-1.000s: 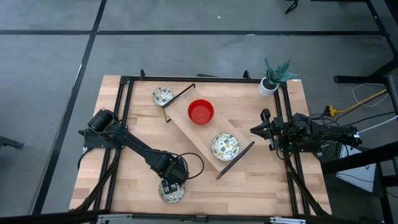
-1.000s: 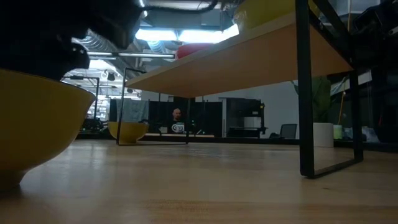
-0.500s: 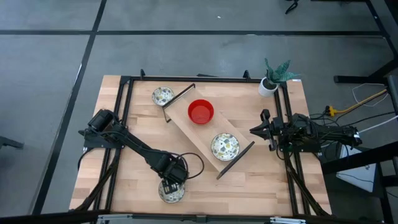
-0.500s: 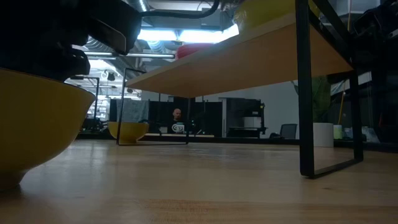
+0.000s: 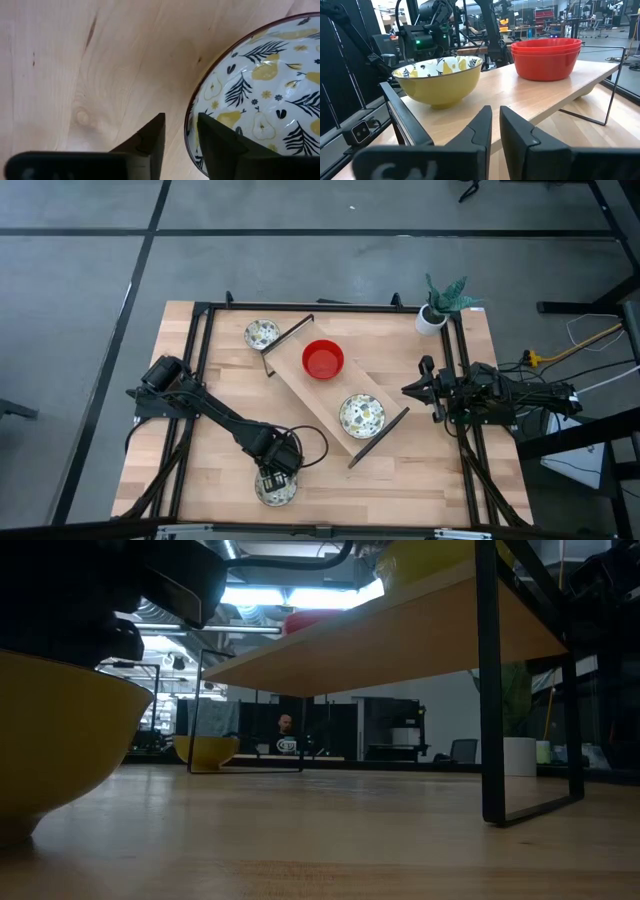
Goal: Pick & Place Mini bowls
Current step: Stack the bottom white patterned bowl on top of the white patterned bowl on the shelf
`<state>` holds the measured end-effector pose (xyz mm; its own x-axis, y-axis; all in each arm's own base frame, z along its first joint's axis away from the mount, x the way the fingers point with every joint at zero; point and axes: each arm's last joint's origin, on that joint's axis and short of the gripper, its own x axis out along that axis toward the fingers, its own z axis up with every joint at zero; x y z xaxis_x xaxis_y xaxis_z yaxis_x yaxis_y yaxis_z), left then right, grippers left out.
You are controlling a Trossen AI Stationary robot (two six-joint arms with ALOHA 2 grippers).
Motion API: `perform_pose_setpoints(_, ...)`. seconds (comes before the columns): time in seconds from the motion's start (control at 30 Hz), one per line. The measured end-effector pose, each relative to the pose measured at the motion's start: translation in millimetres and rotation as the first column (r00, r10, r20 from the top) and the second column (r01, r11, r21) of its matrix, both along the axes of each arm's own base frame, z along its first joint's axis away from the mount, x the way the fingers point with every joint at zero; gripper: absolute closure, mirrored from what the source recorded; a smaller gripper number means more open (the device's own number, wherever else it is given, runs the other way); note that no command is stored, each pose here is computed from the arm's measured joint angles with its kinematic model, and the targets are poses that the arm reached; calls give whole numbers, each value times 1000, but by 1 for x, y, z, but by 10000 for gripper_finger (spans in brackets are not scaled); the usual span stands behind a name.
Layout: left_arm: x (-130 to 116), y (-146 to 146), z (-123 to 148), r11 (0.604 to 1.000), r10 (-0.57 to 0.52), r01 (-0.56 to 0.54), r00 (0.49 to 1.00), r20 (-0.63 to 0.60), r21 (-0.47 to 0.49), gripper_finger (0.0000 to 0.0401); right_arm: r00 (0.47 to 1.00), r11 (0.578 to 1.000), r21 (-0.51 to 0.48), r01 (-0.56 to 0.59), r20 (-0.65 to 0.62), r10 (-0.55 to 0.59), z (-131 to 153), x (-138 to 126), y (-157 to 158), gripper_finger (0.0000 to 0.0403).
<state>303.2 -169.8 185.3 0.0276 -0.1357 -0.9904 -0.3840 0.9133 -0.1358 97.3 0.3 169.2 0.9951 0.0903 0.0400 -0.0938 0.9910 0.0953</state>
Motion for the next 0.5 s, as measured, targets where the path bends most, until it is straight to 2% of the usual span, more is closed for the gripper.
perform_pose_setpoints(0.4,0,-1,1,999,-12,12,1000,-20,-46,387,1000,1000,0,0,0,0,0,0,0,363)
perform_pose_setpoints(0.5,-1,-1,2,999,-14,13,1000,-19,-51,390,1000,1000,0,0,0,0,0,0,0,363)
